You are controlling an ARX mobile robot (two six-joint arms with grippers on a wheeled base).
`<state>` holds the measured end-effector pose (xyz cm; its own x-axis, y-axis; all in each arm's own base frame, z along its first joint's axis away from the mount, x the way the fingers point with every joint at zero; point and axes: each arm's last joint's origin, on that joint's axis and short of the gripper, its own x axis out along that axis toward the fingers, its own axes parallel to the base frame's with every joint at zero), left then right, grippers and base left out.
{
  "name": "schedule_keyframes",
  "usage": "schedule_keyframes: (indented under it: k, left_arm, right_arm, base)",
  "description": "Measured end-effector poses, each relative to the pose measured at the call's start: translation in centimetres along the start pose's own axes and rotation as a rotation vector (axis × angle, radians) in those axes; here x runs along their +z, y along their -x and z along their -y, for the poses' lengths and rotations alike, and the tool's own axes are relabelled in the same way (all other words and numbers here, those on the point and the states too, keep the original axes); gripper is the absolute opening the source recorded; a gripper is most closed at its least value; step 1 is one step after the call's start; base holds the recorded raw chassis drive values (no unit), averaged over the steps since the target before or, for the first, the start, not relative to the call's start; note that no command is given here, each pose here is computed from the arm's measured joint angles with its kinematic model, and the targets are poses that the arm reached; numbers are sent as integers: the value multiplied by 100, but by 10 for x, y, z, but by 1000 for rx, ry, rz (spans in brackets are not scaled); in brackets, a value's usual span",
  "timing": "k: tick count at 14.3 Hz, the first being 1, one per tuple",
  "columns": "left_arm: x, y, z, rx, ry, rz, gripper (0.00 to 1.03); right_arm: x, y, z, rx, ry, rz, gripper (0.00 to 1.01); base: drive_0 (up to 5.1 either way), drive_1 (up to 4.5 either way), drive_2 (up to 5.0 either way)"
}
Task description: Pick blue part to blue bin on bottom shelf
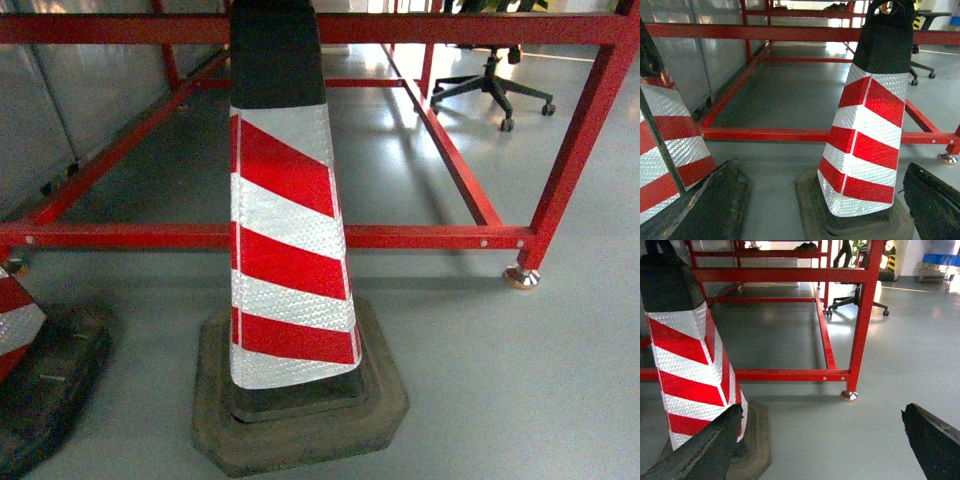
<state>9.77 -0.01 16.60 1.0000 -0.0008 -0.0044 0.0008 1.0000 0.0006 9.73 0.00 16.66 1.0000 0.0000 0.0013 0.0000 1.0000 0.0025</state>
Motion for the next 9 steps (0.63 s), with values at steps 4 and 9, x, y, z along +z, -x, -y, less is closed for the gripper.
schedule_keyframes:
  k: [4,9]
  left_arm:
    - [0,0,0,0,0,0,98]
    - [0,0,0,0,0,0,98]
  right_arm:
    - [0,0,0,0,0,0,98]
    - [0,0,0,0,0,0,98]
  base:
    - [0,0,0]
    - [0,0,0]
